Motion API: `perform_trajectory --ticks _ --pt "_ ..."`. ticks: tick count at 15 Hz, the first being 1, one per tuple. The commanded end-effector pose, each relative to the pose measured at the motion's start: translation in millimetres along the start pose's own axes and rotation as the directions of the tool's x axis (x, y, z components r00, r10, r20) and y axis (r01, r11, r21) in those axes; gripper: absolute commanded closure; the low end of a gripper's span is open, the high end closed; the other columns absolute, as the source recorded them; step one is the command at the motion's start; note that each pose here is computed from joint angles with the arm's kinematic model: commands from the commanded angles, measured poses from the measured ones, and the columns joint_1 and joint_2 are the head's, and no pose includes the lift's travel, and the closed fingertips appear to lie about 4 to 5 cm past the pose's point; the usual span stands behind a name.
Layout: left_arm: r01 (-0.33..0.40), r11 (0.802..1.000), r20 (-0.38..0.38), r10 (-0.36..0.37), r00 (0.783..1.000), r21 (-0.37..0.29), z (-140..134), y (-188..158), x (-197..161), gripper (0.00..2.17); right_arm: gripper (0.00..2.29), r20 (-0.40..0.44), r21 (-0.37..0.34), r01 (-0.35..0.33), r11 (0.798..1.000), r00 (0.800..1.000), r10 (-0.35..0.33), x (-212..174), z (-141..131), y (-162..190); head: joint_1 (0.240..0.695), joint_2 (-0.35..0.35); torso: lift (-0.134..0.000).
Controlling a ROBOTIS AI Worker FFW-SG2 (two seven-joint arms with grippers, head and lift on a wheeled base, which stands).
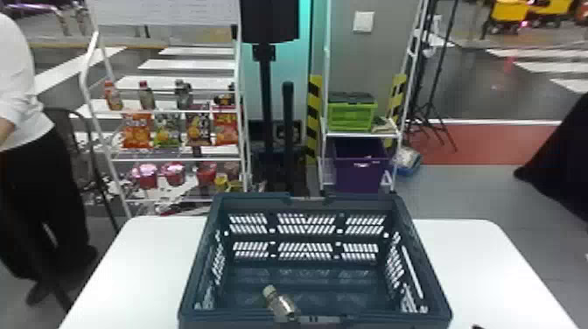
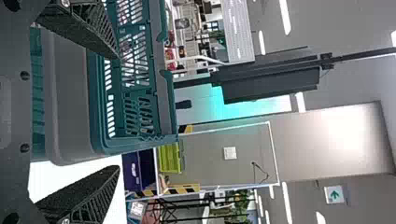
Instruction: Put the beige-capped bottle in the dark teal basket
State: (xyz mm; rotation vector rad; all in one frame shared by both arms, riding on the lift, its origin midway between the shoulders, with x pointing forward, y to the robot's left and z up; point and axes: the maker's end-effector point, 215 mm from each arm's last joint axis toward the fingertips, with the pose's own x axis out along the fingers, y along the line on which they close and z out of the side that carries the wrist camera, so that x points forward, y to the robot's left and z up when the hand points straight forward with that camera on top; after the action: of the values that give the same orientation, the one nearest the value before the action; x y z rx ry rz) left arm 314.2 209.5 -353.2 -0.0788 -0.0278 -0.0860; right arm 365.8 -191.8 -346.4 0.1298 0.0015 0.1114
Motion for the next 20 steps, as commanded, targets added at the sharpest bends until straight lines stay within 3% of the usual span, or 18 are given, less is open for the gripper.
perform_trajectory --ticks 1,6,20 --pt "0.0 1.0 0.001 0.0 1.0 0.0 1 0 0 0.16 0.04 0.019 0.003 -0.017 1.0 1.0 0.017 -15 -1 1 0.499 0.0 0.0" --pt "0.002 1.0 0.003 -0.002 1.0 -0.001 1 -1 -1 0.16 0.05 0.015 -0.014 -0.025 1.0 1.0 0.025 -33 -7 1 0.499 0.0 0.0" --pt "0.001 1.0 0.003 -0.001 1.0 -0.002 2 -1 -1 0.16 0.05 0.005 -0.019 -0.032 0.999 0.999 0.032 -38 -12 -4 0.499 0.0 0.0"
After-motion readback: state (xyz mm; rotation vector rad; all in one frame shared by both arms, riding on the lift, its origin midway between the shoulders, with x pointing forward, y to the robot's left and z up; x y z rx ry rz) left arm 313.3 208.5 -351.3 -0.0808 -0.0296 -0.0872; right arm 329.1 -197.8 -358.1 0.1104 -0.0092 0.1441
